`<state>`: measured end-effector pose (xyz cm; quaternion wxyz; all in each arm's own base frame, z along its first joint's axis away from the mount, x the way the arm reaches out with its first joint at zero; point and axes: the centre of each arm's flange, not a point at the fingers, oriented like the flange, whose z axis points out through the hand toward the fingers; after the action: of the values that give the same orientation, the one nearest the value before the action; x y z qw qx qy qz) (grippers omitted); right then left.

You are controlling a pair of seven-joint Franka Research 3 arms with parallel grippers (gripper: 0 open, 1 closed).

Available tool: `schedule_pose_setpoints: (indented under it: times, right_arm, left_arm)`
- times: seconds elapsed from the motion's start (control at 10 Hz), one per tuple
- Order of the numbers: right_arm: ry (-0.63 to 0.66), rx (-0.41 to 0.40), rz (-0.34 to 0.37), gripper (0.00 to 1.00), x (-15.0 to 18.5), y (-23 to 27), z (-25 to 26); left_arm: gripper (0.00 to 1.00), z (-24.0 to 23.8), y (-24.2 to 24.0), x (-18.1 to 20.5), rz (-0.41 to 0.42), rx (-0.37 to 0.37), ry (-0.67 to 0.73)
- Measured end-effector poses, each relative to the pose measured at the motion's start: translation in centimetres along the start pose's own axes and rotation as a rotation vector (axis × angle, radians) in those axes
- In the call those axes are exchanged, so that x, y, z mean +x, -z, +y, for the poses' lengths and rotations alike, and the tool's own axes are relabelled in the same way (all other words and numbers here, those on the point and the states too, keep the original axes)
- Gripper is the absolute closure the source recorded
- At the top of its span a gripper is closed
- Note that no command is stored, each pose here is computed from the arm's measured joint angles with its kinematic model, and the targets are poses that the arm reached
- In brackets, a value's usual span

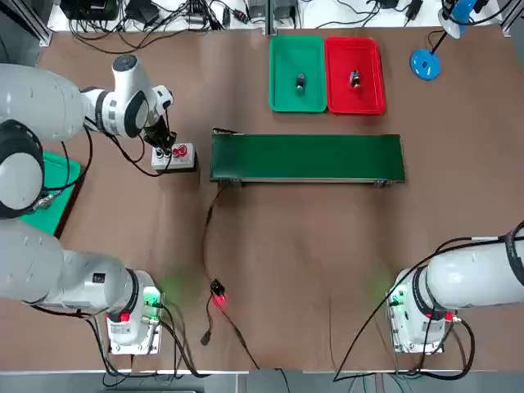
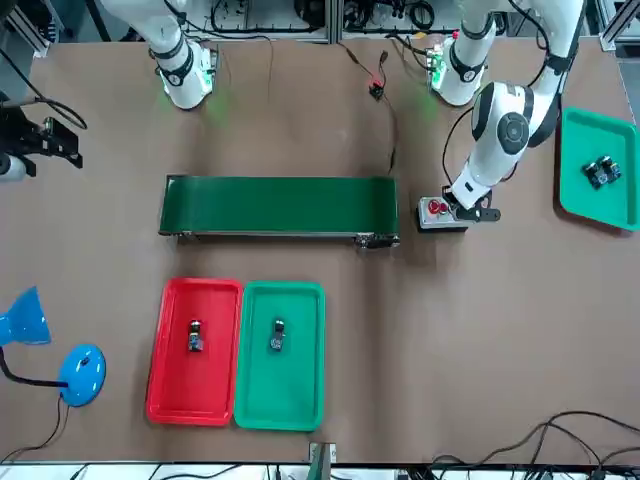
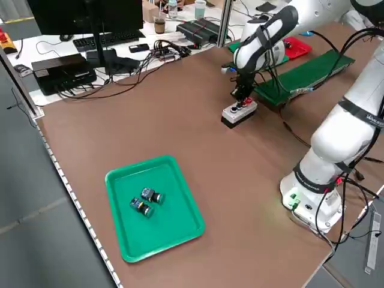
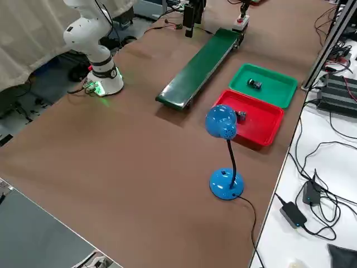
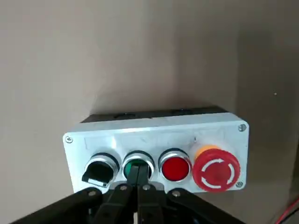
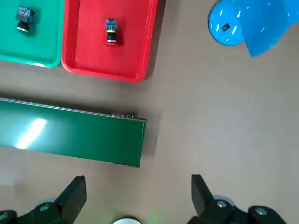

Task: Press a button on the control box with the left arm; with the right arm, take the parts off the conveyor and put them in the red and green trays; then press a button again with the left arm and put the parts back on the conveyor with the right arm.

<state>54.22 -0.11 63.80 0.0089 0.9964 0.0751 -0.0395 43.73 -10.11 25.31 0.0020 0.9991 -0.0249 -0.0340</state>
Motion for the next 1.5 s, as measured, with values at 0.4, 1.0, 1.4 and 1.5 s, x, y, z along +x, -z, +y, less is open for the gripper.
schedule_pose_setpoints:
  times: [0.4, 1.0, 1.4, 1.5]
  right_arm:
    - [0.000, 0.000, 0.000, 0.01, 0.0, 0.0, 0.0]
    - [0.000, 0.000, 0.001, 0.01, 0.0, 0.0, 0.0]
    - [0.013, 0.001, -0.003, 0.01, 0.1, -0.2, -0.6]
    - [0.039, 0.002, -0.013, 0.01, 0.7, -0.9, -2.0]
  left_arm:
    - [0.99, 0.0, 0.1, 0.1, 0.004, -0.001, 0.000]
    - [0.85, -0.7, 12.3, 5.9, 0.021, -0.002, 0.028]
    - [0.26, -5.0, 27.3, 10.0, 0.112, -0.016, 0.031]
    - [0.10, -6.6, 31.1, 10.0, 0.121, -0.016, 0.031]
